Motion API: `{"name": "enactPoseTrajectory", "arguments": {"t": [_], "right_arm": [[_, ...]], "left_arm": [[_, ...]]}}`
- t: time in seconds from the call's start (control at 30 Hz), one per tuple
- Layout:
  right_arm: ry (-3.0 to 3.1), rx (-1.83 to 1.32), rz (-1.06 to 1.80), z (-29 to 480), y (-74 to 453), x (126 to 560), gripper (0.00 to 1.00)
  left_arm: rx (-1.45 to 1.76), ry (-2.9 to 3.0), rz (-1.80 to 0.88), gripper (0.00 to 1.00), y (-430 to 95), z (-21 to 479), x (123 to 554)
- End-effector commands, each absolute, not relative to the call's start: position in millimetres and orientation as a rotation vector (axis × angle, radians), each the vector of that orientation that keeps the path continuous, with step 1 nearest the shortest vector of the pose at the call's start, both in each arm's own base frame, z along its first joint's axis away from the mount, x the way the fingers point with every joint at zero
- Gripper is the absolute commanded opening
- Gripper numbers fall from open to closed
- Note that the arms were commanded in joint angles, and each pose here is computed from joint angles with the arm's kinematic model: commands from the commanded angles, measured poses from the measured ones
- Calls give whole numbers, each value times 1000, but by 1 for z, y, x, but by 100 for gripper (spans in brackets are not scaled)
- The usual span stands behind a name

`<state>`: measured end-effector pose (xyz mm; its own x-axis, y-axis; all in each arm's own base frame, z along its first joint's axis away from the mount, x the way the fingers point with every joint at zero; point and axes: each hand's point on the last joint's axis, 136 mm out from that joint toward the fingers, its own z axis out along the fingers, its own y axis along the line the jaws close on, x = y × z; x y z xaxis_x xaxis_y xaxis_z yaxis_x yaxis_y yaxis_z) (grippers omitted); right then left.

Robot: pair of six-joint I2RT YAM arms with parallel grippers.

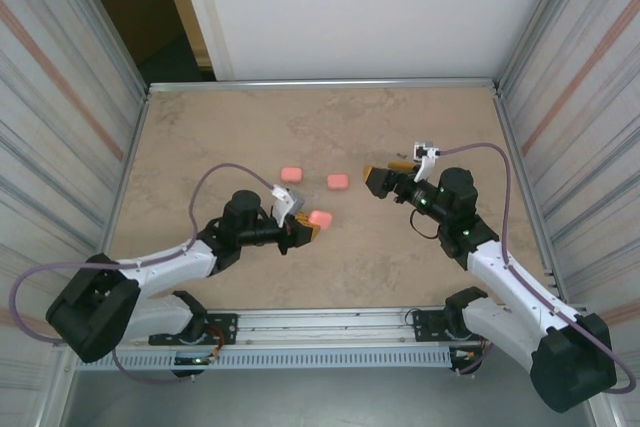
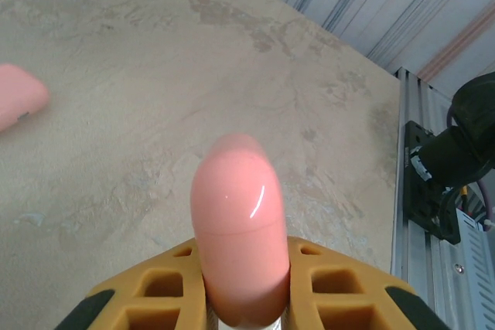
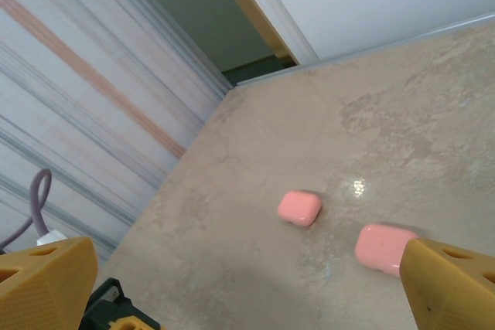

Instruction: Insert the wireless bluetooth earbuds into the charging case

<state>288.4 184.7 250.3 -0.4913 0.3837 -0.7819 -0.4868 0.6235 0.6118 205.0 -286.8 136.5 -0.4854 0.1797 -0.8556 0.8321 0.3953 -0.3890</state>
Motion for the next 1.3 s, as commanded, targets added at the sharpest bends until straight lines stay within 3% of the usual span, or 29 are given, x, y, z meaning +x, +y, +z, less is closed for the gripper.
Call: {"name": "enactPoseTrajectory", "arguments": {"t": [0.0,0.9,1.27], "right_arm": [[1799,-67,1049,251,182,287,99],[1881,-58,975,230,174,290,99],[1894,-67,946,231,173,291,99]], "left_arm": [[773,1916,-1080,0,-288,140,218],[606,2265,-1039,0,-293,76,237],[582,2387,-956,9,-288,58,242]]}}
